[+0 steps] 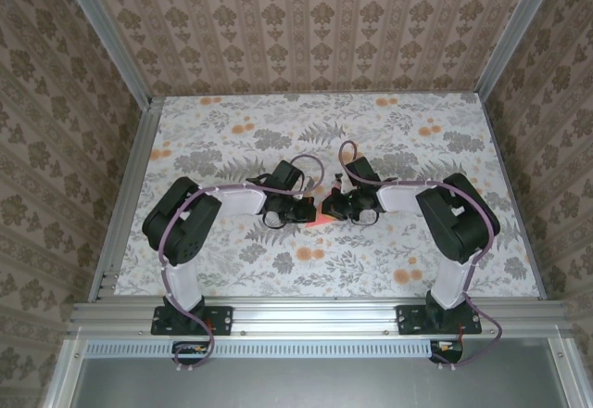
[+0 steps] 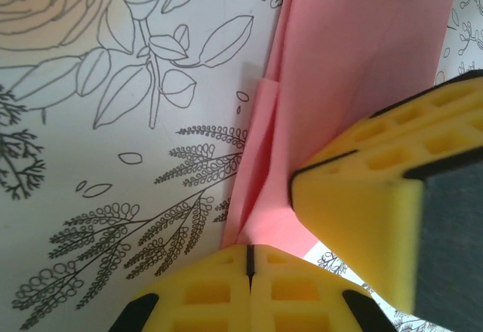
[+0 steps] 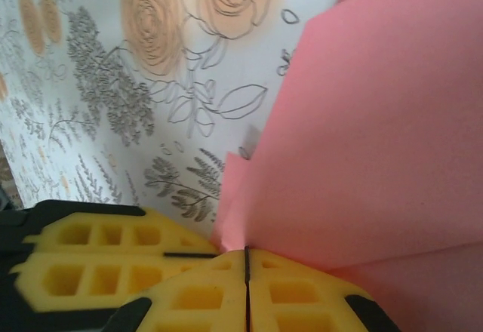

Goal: Fold a paper plane with a square sheet of paper (pick it up from the middle)
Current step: Fourth fold the wing at the center of the table.

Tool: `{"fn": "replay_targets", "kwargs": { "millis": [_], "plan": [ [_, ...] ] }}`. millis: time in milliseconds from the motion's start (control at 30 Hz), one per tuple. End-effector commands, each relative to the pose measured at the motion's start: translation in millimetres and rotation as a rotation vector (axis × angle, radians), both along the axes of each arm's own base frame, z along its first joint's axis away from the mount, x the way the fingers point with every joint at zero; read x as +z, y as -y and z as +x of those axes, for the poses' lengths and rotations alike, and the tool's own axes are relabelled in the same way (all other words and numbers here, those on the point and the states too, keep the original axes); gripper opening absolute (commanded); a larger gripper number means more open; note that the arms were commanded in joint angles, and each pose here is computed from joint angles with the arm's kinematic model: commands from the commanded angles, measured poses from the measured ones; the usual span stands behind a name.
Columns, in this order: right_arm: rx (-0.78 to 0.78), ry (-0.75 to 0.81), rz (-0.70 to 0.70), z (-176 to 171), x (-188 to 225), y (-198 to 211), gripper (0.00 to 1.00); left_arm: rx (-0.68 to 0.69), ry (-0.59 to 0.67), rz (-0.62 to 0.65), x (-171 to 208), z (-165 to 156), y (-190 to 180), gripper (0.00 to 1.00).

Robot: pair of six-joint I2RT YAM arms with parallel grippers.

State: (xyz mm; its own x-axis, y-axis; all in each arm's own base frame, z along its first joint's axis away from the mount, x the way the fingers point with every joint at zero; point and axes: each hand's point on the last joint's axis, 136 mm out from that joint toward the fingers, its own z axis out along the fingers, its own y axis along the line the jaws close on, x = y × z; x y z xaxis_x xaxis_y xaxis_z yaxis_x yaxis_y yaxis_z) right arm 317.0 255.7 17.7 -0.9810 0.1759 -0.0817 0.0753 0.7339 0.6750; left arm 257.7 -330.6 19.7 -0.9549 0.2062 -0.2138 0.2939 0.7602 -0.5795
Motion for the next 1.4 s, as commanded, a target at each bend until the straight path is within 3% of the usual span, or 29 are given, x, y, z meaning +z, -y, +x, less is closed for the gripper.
{"fn": "replay_targets", "kwargs": {
  "millis": [0,267,600,1100,1367],
  "plan": [
    [0.006,0.003,0.022,6.8,-1.3,-8.8,0.09,0.042,-0.067,0.119,-30.1,-11.4,-27.0,0.0],
    [0.001,0.005,0.022,7.8,-2.9,-8.9,0.09,0.037,-0.064,0.098,-22.3,-10.7,-23.9,0.0],
    [-0.012,-0.029,-0.007,3.0,-14.3,-3.9,0.09,0.022,0.025,-0.098,31.7,6.0,5.3,0.06],
    [-0.02,0.011,0.04,12.4,4.6,-7.6,0.08,0.035,-0.093,0.024,-20.3,-10.2,-16.6,0.0],
    [0.011,0.046,0.085,15.0,20.5,-18.4,0.08,0.046,-0.102,0.058,-26.4,-10.8,-24.9,0.0]
  ]
}}
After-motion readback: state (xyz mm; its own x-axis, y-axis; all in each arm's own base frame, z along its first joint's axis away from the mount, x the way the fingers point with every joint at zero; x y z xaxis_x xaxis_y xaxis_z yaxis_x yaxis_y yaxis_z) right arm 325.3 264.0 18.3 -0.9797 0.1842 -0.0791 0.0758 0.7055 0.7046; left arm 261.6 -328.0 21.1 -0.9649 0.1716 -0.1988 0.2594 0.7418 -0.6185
